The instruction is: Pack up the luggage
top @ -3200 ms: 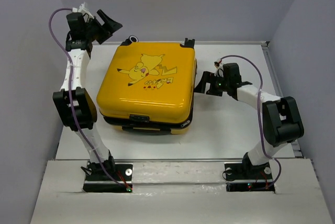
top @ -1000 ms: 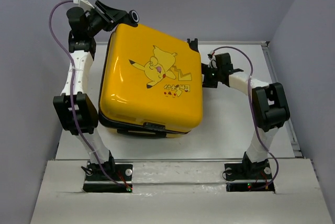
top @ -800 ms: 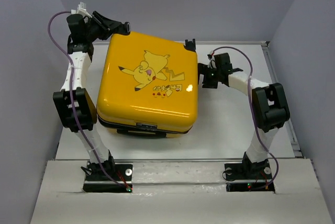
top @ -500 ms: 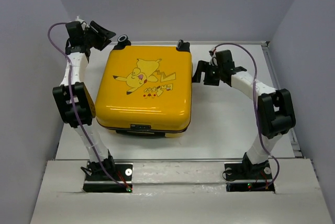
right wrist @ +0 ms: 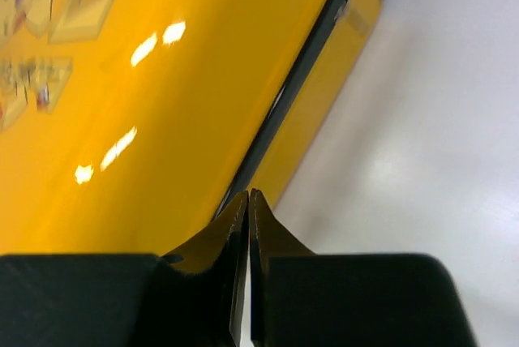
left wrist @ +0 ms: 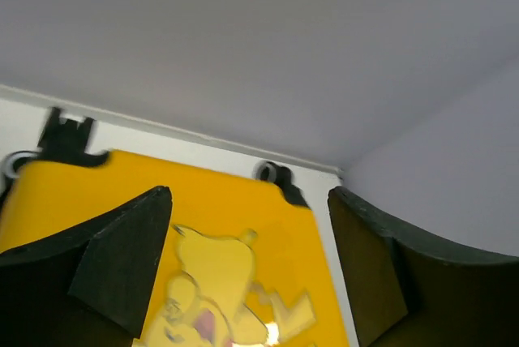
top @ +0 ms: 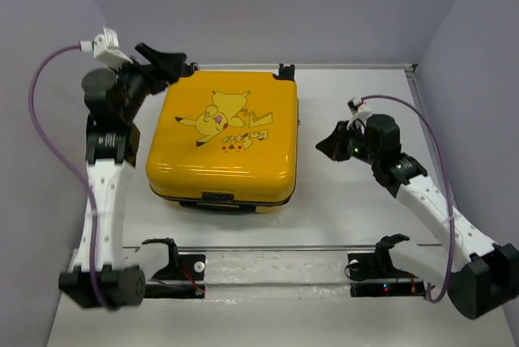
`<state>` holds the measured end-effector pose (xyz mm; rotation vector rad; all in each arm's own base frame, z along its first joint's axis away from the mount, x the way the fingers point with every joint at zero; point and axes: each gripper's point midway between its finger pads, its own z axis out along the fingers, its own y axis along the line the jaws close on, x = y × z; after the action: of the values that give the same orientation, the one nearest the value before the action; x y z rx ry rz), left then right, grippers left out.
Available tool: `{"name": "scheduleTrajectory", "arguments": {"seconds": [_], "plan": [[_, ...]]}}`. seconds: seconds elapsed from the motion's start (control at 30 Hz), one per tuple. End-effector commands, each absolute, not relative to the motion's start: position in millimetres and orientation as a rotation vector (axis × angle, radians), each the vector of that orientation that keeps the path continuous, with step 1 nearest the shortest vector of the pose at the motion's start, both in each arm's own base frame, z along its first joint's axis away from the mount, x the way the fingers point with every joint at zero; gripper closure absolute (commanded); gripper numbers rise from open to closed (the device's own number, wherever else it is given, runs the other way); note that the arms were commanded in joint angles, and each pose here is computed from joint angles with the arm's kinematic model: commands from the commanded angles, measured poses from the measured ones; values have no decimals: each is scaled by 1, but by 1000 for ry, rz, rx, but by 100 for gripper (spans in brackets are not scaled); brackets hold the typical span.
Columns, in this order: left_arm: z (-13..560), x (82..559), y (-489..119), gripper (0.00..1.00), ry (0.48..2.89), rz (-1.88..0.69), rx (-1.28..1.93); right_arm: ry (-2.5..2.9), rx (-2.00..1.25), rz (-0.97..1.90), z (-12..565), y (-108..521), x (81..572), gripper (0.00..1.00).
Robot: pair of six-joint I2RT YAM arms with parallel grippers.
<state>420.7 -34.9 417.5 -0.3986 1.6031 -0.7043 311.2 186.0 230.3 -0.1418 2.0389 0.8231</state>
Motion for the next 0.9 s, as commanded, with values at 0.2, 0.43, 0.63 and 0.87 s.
{"name": "scheduleTrajectory", "arguments": {"seconds": [0.2,0.43,0.63,0.87], "plan": [[308,201,-120,49,1749,-925,-173,1930,-401,1164,197,218,157,92],[250,141,-133,72,1857,-1069,-180,2012,-568,1213,165,240,126,52],[214,124,-132,83,1966,-1047,-145,2063,-671,1052,131,270,129,41],[208,142,-137,81,1917,-1051,-120,1980,-571,867,116,286,176,37]]}}
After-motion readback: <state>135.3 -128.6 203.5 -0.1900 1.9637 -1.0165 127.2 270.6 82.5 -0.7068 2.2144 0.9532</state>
